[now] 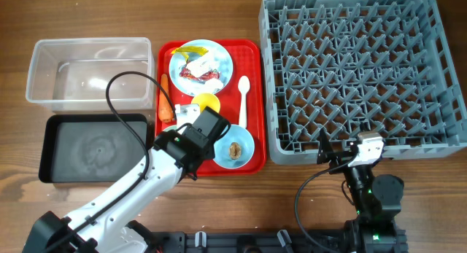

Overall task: Sort waste into correct bins and load items into the dishwasher rack
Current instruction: 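Grasp the green rice bowl rim with the left gripper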

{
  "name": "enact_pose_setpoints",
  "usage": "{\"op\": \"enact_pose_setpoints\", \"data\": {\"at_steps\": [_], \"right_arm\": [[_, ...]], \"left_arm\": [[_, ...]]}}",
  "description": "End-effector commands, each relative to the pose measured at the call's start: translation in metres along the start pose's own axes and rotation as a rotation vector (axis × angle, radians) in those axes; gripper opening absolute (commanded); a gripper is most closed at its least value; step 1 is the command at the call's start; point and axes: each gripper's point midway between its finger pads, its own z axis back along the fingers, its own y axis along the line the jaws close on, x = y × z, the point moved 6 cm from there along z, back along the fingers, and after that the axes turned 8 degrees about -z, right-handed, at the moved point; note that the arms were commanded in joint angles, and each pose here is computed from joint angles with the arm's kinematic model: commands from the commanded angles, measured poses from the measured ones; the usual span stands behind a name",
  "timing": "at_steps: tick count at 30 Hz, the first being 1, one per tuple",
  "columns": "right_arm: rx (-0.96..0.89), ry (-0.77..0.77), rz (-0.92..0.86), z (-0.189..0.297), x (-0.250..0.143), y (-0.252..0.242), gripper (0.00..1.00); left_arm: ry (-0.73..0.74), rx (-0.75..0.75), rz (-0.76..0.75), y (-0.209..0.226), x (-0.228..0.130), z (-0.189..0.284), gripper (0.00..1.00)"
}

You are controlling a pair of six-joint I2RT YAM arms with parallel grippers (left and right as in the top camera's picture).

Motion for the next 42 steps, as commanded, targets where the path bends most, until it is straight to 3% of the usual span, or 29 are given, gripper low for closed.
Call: {"op": "enact_pose_setpoints", "data": {"at_steps": [1,42], "right_arm": [[-0.009,-0.009,0.006,0.000,0.001,-0.001,1.00],[-0.009,-0.009,0.006,0.000,0.001,-0.001,1.00]], "left_arm": [[-0.012,0.018,-0.011,0.001,0.002,-0.005,0.32],[0.080,0.019,0.011,-0.006,-0.020,-0.042,0.30]]}}
